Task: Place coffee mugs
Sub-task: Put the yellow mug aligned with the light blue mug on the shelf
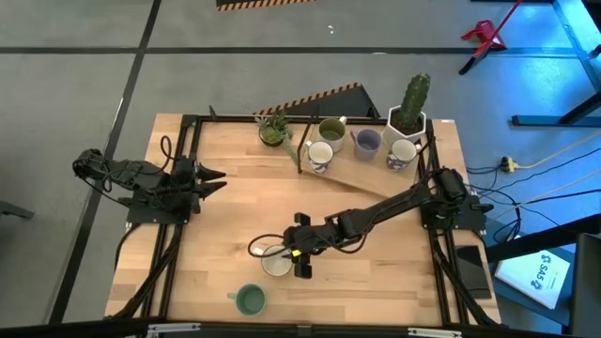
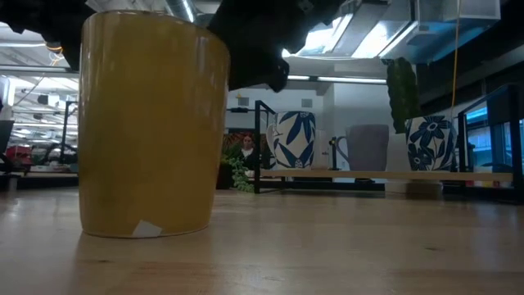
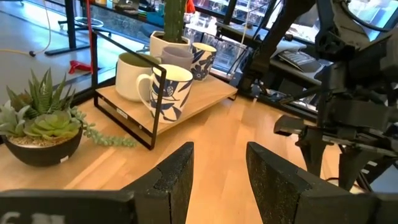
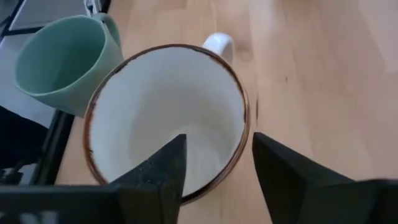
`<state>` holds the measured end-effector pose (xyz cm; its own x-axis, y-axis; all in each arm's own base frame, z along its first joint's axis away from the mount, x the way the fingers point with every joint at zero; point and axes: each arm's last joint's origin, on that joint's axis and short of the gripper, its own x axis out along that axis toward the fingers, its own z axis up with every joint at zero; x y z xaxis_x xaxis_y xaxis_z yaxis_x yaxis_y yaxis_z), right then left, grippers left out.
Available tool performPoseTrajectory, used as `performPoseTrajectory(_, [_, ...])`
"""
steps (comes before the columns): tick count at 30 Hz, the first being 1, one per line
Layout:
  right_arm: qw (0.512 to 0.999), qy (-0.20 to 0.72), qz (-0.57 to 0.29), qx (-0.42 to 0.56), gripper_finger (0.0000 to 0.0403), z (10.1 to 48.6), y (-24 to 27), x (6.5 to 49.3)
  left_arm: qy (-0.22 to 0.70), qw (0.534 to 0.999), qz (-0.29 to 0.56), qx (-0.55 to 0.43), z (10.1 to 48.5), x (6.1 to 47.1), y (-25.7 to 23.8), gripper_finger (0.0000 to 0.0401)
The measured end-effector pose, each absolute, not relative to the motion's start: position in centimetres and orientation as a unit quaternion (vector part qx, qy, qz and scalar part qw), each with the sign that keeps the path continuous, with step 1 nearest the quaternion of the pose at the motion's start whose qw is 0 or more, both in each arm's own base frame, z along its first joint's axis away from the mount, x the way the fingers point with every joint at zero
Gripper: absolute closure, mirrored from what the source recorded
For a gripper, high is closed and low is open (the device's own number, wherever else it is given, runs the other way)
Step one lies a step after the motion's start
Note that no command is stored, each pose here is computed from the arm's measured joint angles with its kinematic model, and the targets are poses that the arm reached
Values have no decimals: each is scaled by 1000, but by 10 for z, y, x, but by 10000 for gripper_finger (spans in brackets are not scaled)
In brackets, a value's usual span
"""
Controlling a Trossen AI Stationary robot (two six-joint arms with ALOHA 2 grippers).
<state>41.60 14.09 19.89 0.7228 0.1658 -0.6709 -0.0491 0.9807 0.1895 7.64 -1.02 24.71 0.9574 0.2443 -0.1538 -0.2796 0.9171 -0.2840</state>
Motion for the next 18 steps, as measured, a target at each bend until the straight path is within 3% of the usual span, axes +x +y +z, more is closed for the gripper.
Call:
performPoseTrajectory(10, [887, 450, 40, 100, 382, 195, 135, 410, 57, 976, 135, -161, 247, 76, -10, 259])
performPoseTrajectory(18, [869, 488, 18, 81, 396, 205, 132, 407, 56, 976, 134, -162, 247, 76, -10, 259])
